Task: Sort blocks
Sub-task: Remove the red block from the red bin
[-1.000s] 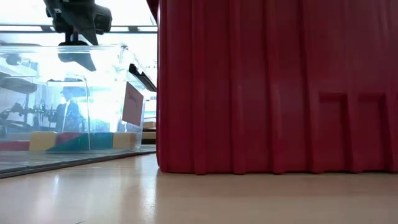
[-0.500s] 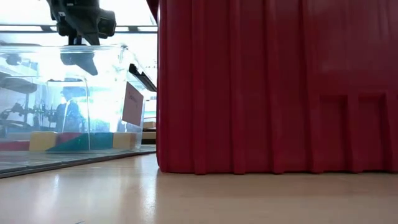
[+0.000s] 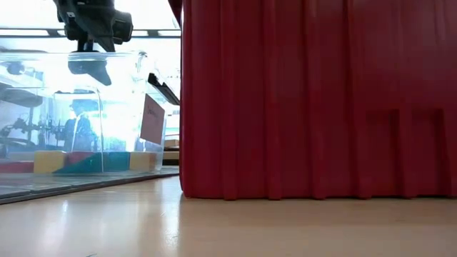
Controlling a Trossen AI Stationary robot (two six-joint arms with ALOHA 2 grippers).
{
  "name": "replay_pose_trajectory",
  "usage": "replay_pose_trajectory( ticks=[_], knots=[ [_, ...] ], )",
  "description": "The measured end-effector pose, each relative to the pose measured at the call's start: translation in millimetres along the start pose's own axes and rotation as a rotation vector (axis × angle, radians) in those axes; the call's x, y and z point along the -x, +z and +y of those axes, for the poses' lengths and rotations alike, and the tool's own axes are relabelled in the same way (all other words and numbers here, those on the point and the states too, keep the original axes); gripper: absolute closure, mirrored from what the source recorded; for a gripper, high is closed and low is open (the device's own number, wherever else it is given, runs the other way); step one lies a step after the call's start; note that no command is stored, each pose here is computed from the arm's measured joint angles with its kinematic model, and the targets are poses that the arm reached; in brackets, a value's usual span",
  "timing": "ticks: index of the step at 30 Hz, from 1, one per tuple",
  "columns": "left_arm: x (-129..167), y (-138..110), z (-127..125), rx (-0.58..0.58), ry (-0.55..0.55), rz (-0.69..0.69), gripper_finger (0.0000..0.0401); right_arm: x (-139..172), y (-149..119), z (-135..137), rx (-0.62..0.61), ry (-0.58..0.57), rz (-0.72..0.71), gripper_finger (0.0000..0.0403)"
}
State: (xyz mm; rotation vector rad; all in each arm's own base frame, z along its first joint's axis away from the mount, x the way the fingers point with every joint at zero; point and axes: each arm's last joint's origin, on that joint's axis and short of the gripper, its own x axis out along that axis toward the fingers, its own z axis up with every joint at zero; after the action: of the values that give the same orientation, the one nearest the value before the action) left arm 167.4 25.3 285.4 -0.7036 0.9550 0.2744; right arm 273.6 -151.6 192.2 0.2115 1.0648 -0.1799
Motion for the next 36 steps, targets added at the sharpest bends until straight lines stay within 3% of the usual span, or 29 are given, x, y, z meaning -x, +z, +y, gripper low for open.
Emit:
replay_pose_trajectory(
  ticks=[8, 16, 25, 36],
  knots=[
    [-0.1, 0.3, -0.2, 0.037, -0.003, -0.002, 0.0085, -19.1, 19.4, -8.8, 0.111, -0.005, 0.089, 0.0228],
    [-0.2, 0.4, -0.5, 0.080, -0.011, 0.001, 0.0085, -27.2, 24.7, -14.6, 0.210, -0.028, 0.151, 0.0179],
    [-0.2, 1.1, -1.0, 0.094, -0.015, -0.005, 0.0085, -44.2, 18.9, -19.4, 0.239, -0.010, 0.198, 0.0162],
    [-0.5, 2.0, -1.4, 0.110, -0.019, -0.012, 0.0085, -58.7, 15.2, -21.9, 0.224, 0.003, 0.223, 0.0186]
  ],
)
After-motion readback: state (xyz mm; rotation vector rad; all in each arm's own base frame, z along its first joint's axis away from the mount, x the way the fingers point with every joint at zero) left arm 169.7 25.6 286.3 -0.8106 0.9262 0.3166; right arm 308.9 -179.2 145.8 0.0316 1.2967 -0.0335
